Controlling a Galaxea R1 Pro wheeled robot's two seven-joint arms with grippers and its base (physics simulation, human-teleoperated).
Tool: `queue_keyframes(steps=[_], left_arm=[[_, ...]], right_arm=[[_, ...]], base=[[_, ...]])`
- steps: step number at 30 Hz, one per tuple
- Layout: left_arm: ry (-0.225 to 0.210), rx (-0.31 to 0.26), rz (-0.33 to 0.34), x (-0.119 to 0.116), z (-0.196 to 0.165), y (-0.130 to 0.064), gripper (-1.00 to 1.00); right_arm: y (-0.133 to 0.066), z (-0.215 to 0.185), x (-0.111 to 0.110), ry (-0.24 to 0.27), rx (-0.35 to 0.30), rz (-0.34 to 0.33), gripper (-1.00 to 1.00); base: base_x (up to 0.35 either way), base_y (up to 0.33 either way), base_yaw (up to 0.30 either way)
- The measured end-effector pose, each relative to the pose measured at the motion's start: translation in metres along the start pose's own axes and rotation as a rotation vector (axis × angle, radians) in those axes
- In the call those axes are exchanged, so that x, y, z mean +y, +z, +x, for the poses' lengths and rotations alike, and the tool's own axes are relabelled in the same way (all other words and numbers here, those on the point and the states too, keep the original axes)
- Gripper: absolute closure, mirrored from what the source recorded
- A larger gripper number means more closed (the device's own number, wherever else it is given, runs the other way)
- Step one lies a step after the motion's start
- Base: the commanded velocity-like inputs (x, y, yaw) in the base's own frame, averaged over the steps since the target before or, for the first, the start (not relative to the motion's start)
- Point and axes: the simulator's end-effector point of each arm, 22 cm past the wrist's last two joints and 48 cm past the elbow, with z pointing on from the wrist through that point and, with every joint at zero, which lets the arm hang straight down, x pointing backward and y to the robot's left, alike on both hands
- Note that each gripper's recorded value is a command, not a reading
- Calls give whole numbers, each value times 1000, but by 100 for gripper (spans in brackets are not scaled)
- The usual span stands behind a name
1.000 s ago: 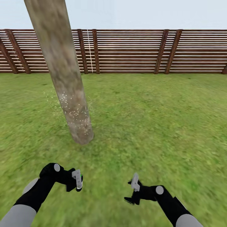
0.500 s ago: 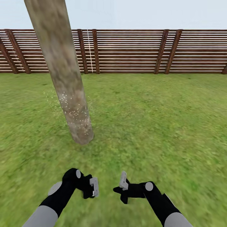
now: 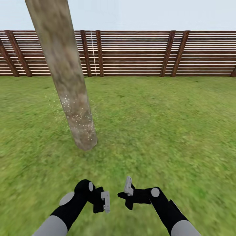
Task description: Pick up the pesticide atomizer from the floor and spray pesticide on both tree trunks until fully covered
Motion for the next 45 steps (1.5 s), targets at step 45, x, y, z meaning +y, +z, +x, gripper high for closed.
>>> queue_keyframes(steps=[45], left_arm=[[-17, -114, 8, -3, -49, -3, 100]], right_arm=[[-1, -8, -4, -16, -11, 9, 100]], base=[[0, 0, 0]])
